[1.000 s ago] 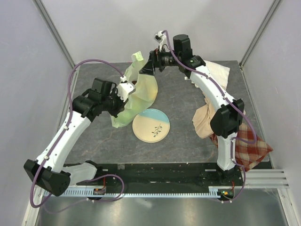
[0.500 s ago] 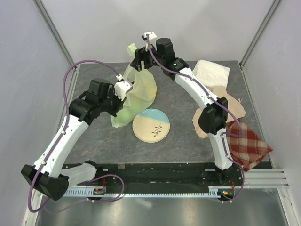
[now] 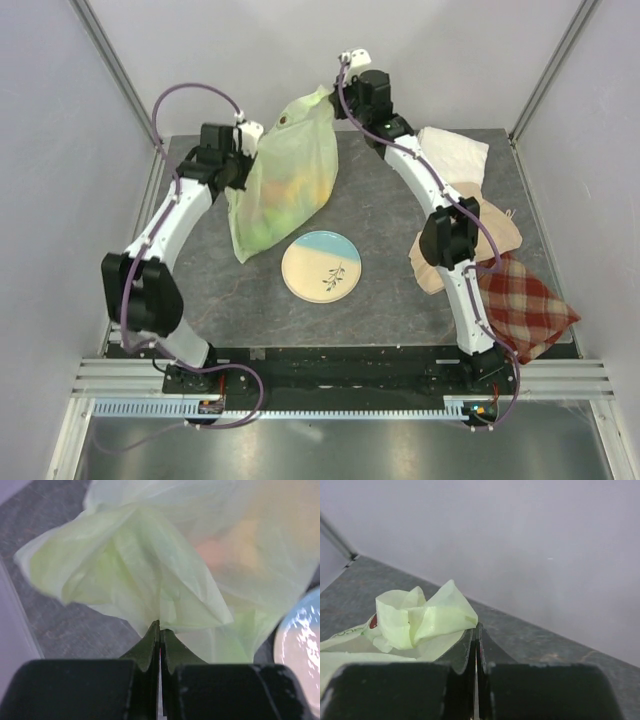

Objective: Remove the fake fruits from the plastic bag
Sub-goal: Untie the plastic bag at the center of the board.

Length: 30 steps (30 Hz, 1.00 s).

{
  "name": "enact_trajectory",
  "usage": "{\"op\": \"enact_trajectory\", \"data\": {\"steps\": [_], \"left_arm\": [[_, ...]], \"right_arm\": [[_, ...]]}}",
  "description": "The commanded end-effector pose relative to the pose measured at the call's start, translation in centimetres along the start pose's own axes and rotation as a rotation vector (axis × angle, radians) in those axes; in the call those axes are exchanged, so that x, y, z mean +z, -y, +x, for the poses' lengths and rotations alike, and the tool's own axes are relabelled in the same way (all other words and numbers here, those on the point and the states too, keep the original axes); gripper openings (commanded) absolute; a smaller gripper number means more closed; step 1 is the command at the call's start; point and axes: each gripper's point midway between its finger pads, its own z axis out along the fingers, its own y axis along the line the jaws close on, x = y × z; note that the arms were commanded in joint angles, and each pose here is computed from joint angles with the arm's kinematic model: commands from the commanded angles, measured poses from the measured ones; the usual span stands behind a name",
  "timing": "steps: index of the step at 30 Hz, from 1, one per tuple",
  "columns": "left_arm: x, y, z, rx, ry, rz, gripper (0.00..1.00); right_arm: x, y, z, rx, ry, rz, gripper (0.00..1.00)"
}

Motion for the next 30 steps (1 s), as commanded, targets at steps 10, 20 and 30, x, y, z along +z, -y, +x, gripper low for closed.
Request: {"op": "enact_trajectory", "data": {"steps": [10,20,30], "left_arm": [[-9.4,-10.7,-29.6,0.026,0.748,-0.303,0.01],[-7.0,0.1,-20.1,0.07,0.499,0.201,0.01],[-8.7,8.6,-0.4,-0.036,0.139,0.378,0.01]], "right_arm": [[-6.9,8.2,-20.7,-0.169,0.62,0.227,0.0],[-11.1,11.9,-10.2,0.027,0.282,0.325,0.0],[-22.7,6.7,9.1,0.115,-0.306,0.133,0.26]]}}
